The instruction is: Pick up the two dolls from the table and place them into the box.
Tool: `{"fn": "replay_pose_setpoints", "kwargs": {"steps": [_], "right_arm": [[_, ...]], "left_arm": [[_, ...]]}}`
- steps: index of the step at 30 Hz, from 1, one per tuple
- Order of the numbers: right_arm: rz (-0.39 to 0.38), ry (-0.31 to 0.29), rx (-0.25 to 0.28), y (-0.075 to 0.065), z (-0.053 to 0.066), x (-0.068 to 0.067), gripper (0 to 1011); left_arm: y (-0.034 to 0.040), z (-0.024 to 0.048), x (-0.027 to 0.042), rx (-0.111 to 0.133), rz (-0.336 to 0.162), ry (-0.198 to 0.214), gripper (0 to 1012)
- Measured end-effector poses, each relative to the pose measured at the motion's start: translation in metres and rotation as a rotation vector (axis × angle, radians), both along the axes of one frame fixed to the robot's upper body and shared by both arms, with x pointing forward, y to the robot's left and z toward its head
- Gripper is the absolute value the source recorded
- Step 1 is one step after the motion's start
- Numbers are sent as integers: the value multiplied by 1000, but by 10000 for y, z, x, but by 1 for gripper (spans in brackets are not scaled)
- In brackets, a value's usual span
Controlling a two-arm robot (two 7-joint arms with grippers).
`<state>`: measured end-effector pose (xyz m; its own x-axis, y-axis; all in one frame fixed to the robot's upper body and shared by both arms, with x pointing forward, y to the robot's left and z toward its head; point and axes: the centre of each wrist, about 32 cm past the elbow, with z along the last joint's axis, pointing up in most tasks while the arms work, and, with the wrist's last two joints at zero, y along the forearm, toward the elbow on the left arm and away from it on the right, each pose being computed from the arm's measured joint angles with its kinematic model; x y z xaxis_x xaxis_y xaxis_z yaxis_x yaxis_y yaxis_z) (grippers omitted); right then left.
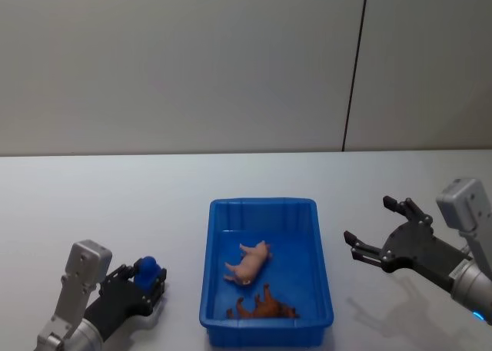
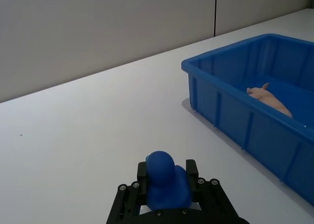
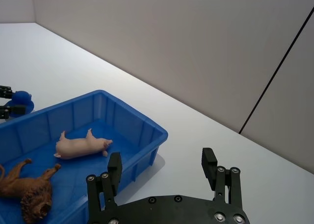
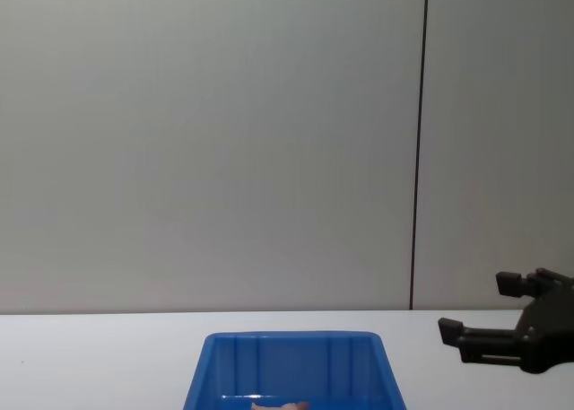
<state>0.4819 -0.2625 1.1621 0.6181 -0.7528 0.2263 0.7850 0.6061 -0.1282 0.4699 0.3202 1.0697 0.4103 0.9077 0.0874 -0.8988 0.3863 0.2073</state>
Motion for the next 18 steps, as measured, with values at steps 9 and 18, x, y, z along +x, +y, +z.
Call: {"fn": "replay_pose_setpoints", "kwargs": {"steps": [9, 18], "right_arm": [[0, 0, 0, 0, 0, 0, 1001], [0, 0, 0, 0, 0, 0, 1001]], "left_arm": [[-95, 188, 117, 6, -38, -59, 420], [-356, 416, 318, -3, -122, -137, 358]]}}
